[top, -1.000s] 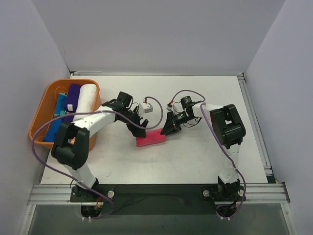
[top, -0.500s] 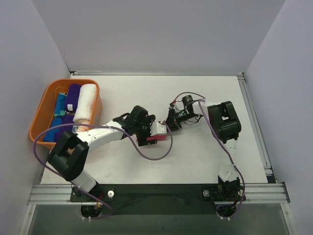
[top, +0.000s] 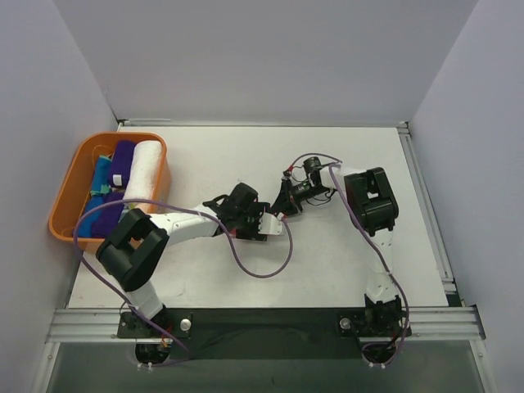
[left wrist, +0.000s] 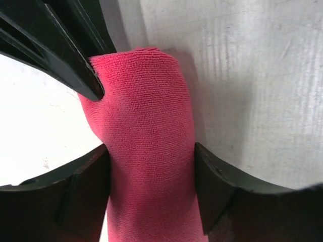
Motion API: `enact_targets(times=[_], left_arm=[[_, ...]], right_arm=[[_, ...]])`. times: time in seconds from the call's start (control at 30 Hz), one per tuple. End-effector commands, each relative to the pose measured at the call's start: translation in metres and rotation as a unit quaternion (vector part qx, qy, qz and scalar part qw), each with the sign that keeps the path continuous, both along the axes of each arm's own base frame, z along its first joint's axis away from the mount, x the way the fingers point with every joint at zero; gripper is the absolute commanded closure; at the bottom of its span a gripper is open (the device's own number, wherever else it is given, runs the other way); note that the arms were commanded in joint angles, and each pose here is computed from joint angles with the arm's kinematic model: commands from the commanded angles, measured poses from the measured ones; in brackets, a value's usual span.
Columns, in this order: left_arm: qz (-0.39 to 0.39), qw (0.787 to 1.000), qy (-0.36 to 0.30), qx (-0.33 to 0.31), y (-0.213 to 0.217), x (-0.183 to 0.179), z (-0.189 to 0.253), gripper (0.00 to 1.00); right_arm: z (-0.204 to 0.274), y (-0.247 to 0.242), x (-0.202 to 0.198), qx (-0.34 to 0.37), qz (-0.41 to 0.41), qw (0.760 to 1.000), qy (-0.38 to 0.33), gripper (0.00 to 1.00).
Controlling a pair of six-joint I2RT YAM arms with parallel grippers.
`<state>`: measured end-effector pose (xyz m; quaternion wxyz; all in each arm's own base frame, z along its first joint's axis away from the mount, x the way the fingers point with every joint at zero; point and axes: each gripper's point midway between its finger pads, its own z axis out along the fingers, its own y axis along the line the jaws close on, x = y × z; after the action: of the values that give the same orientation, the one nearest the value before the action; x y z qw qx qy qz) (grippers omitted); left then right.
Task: Roll the towels
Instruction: Roll the towel, then place the rolled towel into the container
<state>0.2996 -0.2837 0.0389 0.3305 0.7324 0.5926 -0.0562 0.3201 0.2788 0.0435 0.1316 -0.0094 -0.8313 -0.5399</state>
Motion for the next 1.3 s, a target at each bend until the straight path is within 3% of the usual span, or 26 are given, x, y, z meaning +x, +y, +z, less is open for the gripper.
enact_targets(times=[0.0,0.13,0.23,0.37,0.47,0.5,0.57,0.6,0.67,0.77,1.0,1.1,1.23,1.27], left_arm=[[-0.041,0.996,0.072,0.02,0.0,-0.028,-0.025,0.32],[-0.032,0.995,0.086,0.032,0.002,-0.022,-0.029,0.38],[-0.021,0.992,0.118,0.042,0.005,-0.02,-0.034,0.49],[-0.004,0.983,0.169,0.07,0.016,-0.03,-0.047,0.55],[0.023,0.977,0.194,0.084,0.023,-0.032,-0.05,0.59],[0.044,0.973,0.211,0.084,0.025,-0.034,-0.051,0.61],[0.072,0.966,0.234,0.082,0.03,-0.034,-0.052,0.64],[0.103,0.961,0.246,0.076,0.035,-0.031,-0.053,0.64],[0.135,0.953,0.261,0.076,0.041,-0.032,-0.055,0.64],[0.199,0.936,0.282,0.069,0.05,-0.032,-0.055,0.64],[0.33,0.894,0.298,0.048,0.065,-0.026,-0.057,0.67],[0.356,0.887,0.294,-0.012,0.06,0.0,-0.016,0.75],[0.353,0.903,0.235,-0.073,0.053,0.03,0.058,1.0],[0.354,0.905,0.222,-0.086,0.053,0.038,0.076,1.0]], right_arm=[[0.002,-0.004,0.018,-0.001,-0.015,1.0,0.001,1.0],[0.0,-0.002,0.032,0.004,-0.02,1.0,-0.002,1.0],[0.002,0.0,0.039,0.009,-0.021,1.0,-0.004,1.0],[0.008,0.004,0.044,0.017,-0.019,1.0,-0.011,0.99],[0.015,-0.002,0.047,0.021,-0.023,0.999,-0.02,0.76],[0.018,-0.005,0.048,0.021,-0.025,0.999,-0.03,0.61],[0.027,-0.017,0.054,0.01,-0.039,0.998,-0.053,0.44],[0.027,-0.023,0.053,0.005,-0.042,0.997,-0.061,0.31],[0.04,-0.036,0.056,-0.005,-0.052,0.995,-0.081,0.2],[0.05,-0.053,0.052,-0.031,-0.05,0.993,-0.103,0.14],[0.07,-0.101,0.03,-0.115,-0.007,0.98,-0.163,0.13],[0.077,-0.124,0.018,-0.153,0.001,0.97,-0.189,0.1],[0.089,-0.146,0.005,-0.176,-0.006,0.965,-0.193,0.01],[0.088,-0.148,0.001,-0.177,-0.008,0.967,-0.185,0.0]])
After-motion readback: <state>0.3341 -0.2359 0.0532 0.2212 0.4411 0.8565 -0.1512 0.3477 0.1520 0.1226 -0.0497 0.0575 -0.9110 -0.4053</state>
